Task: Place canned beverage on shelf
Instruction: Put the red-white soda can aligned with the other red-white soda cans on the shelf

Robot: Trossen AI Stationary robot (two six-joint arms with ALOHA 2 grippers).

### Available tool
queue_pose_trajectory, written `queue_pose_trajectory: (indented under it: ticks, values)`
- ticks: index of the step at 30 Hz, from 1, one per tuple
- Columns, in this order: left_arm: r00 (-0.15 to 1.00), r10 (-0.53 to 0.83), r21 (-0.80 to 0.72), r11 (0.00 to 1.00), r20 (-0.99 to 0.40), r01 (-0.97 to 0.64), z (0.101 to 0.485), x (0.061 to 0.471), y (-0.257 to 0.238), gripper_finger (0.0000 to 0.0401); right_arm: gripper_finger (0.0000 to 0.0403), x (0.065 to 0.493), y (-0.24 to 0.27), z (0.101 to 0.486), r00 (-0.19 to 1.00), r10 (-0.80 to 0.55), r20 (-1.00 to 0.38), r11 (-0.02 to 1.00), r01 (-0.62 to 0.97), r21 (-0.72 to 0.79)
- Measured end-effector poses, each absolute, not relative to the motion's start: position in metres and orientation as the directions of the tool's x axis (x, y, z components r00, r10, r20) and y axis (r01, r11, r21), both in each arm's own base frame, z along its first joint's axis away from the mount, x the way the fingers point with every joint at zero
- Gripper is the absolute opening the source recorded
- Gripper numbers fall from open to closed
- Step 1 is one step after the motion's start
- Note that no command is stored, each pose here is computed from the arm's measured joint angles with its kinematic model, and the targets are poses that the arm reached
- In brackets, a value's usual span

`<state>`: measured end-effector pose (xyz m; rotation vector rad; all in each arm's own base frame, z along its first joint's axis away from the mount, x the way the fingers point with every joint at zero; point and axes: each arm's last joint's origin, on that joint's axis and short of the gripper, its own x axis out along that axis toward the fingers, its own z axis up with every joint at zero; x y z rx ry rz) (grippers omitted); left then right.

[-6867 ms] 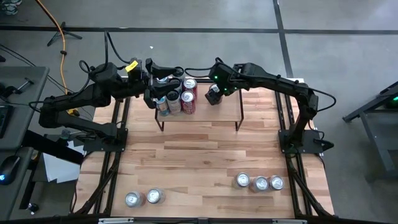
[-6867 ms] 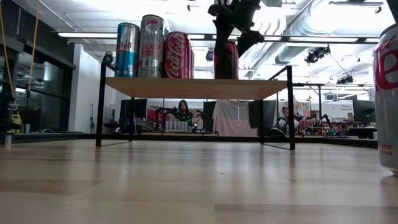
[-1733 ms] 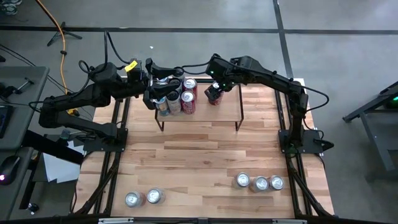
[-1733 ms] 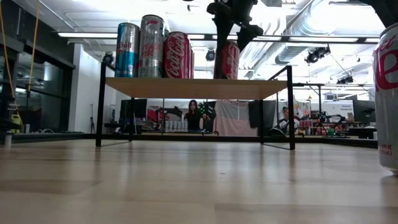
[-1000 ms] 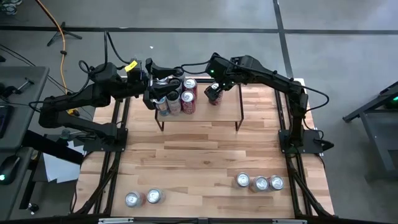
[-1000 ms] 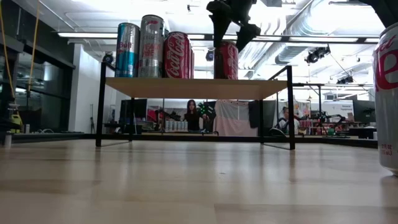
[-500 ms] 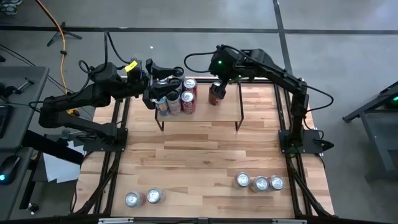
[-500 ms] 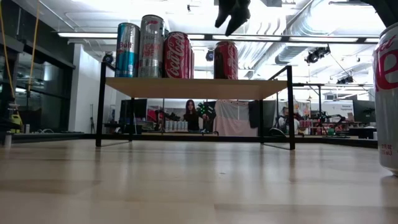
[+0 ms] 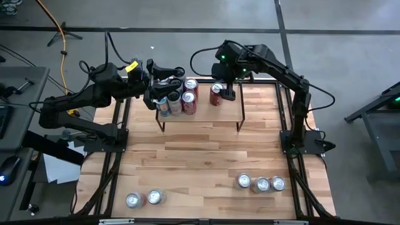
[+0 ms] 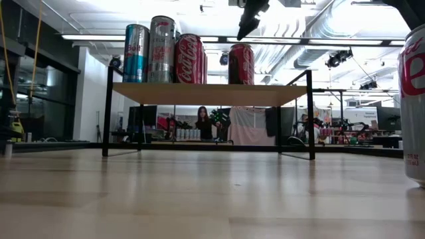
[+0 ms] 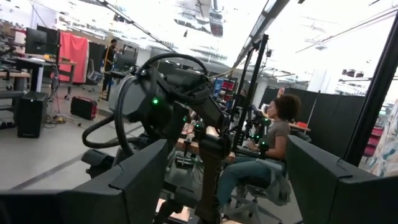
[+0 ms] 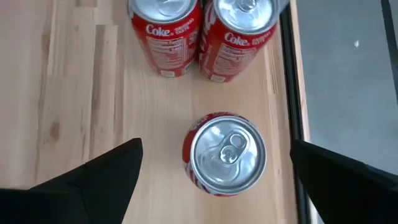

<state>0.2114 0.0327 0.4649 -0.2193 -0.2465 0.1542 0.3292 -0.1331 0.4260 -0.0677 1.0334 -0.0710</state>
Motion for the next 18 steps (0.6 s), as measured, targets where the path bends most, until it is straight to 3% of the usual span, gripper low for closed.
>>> queue_pose_trajectory:
  ticks: [8, 18]
  values:
    - [0.958, 0.178, -0.233, 0.965, 0.224, -0.124, 0.465, 0.211, 0.033, 0.0262, 0.0393, 0.33, -0.143, 0.42, 0.506, -0.053, -0.861, 0.985, -0.117, -0.129]
    - [0.956, 0.178, -0.232, 0.965, 0.231, -0.123, 0.466, 0.211, 0.033, 0.0262, 0.0393, 0.338, -0.15, 0.4, 0.41, -0.032, -0.911, 0.975, -0.186, -0.118]
